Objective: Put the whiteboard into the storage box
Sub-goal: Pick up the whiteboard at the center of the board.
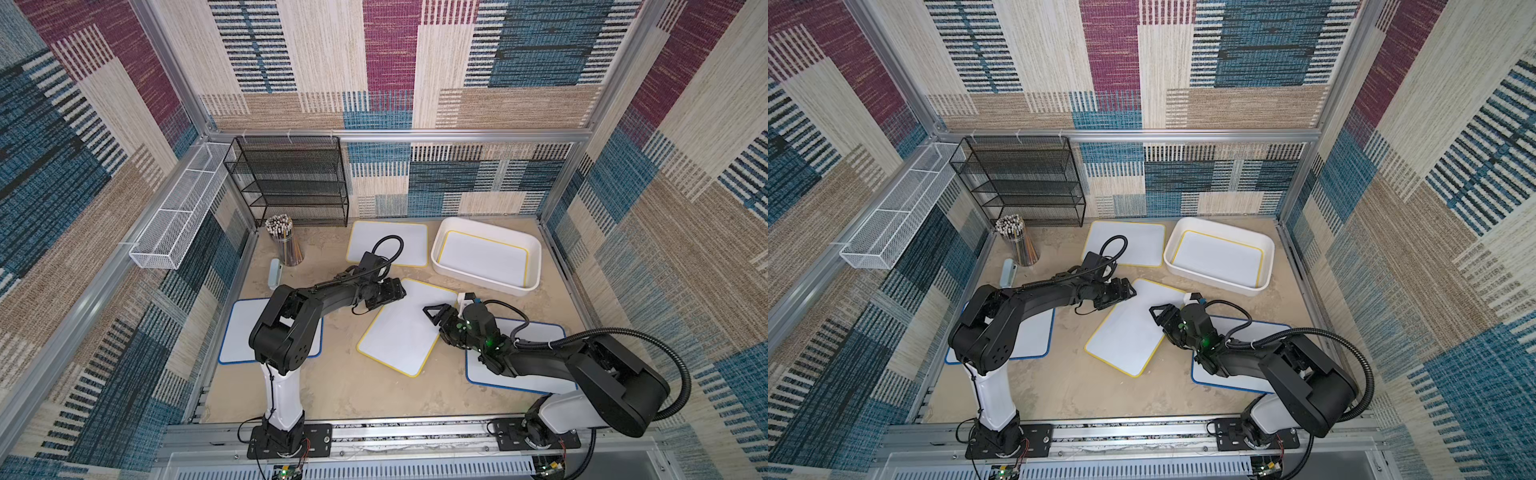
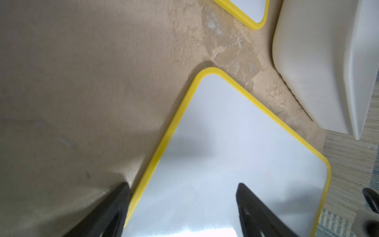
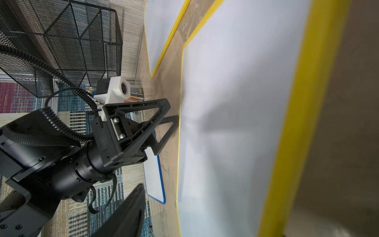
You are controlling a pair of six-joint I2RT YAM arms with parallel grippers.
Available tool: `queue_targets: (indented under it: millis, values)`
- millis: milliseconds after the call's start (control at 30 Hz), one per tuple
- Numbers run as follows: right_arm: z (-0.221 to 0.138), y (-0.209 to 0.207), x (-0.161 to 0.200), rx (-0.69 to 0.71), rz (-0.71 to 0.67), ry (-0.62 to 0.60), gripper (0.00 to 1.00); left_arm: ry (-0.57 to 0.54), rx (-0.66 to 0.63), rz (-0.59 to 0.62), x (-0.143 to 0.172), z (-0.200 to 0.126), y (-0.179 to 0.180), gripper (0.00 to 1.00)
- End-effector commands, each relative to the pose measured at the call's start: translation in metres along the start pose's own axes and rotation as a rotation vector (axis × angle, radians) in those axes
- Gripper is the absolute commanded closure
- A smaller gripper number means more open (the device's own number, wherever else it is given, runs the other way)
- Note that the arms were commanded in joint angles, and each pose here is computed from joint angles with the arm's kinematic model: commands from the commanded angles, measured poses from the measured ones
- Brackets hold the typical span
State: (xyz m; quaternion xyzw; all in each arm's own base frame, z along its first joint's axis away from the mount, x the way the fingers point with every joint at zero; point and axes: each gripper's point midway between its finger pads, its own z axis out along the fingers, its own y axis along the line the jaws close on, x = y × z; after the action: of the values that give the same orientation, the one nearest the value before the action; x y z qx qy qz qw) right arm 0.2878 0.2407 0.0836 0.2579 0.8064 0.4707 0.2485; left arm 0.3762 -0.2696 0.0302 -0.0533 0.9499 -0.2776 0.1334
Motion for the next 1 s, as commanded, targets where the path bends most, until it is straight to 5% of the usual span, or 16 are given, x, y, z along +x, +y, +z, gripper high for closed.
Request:
queue_targets:
  millis: [0, 333, 967]
  values:
    - [-0.003, 0.017, -0.002, -0.073, -0.014, -0.012, 0.46, 0.29, -0.248, -0.201, 0.08, -0.005, 0.062, 0.15]
    - [-0.008, 0.015, -0.003, -0.072, -0.025, -0.026, 0.66, 0.253, -0.218, -0.199, 0.068, -0.013, 0.056, 0.15]
    - [-0.012, 0.025, -0.012, -0.07, -0.051, -0.064, 0.86, 0.2, -0.144, -0.176, 0.054, -0.026, 0.037, 0.15]
